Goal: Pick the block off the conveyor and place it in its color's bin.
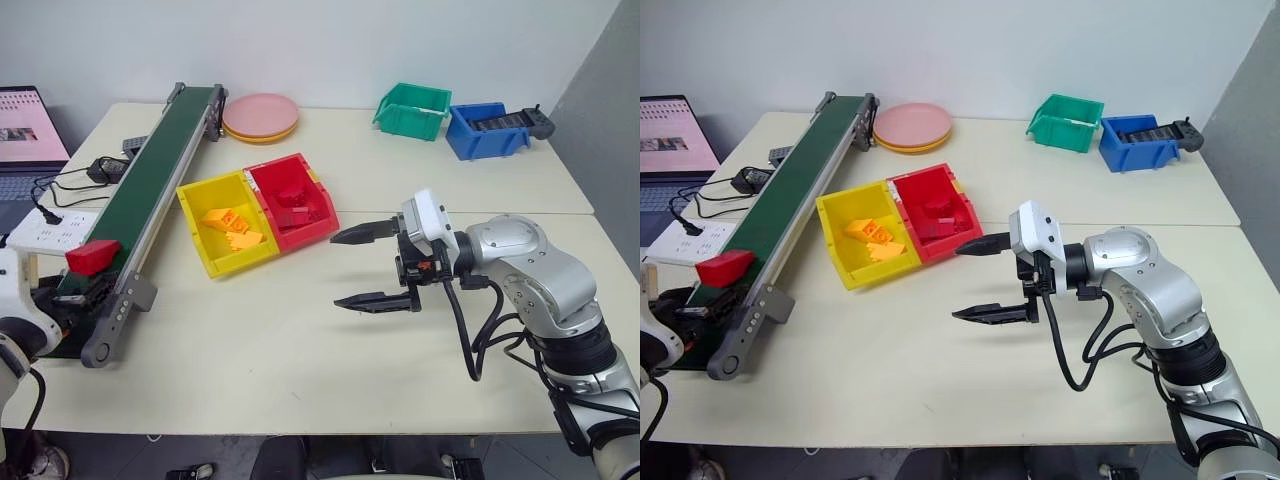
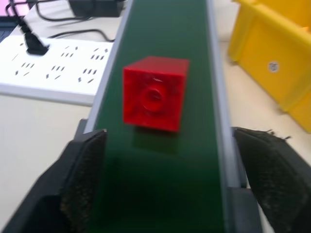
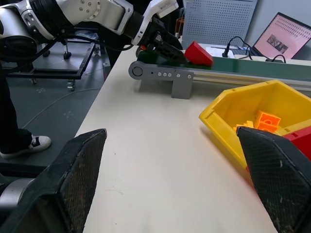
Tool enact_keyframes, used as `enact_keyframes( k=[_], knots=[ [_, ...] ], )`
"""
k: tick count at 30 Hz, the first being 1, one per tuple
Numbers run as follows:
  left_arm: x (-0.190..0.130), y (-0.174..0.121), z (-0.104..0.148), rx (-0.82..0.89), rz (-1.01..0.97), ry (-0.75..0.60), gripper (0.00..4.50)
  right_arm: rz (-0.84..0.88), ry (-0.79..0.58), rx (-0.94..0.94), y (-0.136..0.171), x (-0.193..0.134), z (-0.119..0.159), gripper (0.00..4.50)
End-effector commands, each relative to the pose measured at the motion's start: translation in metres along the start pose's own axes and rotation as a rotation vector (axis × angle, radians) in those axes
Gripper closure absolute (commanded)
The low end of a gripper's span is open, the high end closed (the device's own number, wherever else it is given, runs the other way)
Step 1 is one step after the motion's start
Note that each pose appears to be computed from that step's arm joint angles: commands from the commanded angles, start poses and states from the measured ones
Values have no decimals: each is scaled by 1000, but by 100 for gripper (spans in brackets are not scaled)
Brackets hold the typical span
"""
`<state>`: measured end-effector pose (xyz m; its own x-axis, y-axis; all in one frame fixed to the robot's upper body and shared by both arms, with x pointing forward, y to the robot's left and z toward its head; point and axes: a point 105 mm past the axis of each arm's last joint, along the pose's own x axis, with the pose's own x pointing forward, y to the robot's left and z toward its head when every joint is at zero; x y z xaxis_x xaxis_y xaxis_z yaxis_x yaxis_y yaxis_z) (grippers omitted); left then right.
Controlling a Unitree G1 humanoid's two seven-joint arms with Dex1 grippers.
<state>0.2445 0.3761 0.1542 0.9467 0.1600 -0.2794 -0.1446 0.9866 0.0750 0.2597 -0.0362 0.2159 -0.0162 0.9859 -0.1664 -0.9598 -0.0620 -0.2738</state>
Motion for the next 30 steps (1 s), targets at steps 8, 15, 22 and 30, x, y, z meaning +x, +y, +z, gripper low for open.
enact_keyframes(
  k=[8, 15, 22, 30],
  knots=[
    [-12, -2, 10, 62, 39, -37, 263, 9, -8, -49, 0, -4, 12, 0],
    [-16, -29, 42, 84, -21, -142, 297, 14, -13, -53, -1, -7, 16, 0],
    [4, -108, 94, 152, -323, -265, 297, -104, 41, -106, -15, -24, 20, 0],
    [53, -201, 114, 235, -597, -301, 297, -382, 142, -139, -38, -64, 21, 0]
  ],
)
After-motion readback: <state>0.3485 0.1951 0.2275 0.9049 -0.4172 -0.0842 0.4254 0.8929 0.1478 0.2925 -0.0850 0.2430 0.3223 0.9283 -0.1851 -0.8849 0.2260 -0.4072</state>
